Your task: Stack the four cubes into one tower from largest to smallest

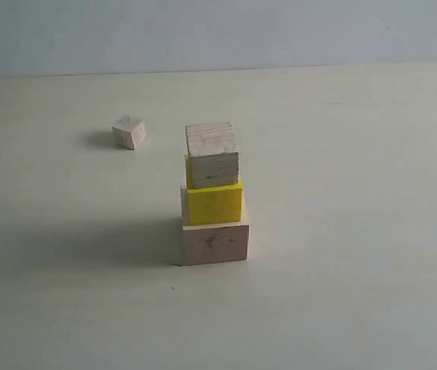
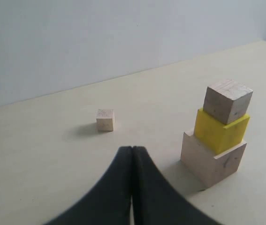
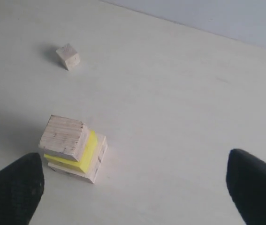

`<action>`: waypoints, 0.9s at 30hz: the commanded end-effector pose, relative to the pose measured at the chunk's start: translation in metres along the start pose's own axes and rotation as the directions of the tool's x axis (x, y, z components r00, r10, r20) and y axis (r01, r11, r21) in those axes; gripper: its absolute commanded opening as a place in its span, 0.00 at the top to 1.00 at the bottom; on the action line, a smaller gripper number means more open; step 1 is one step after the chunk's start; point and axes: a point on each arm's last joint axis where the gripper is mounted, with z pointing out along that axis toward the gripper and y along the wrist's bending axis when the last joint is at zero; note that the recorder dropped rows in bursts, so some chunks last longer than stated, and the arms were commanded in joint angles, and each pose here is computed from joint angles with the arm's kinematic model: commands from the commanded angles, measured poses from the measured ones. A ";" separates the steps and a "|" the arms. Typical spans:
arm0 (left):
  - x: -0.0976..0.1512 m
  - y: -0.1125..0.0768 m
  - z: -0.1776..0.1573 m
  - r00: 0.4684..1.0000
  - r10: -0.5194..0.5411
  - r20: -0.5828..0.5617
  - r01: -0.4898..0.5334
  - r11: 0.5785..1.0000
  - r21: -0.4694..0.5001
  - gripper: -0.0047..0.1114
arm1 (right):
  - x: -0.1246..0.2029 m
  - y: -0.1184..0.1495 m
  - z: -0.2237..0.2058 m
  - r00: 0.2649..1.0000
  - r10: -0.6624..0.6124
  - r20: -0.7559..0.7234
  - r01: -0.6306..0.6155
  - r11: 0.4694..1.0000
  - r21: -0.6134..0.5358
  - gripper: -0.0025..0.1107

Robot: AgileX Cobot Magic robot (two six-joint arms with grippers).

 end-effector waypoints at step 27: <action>0.005 0.000 0.022 0.994 -0.067 -0.089 0.068 0.998 -0.001 0.96 | 0.113 -0.058 -0.037 0.977 -0.077 0.197 0.071 0.997 0.035 0.76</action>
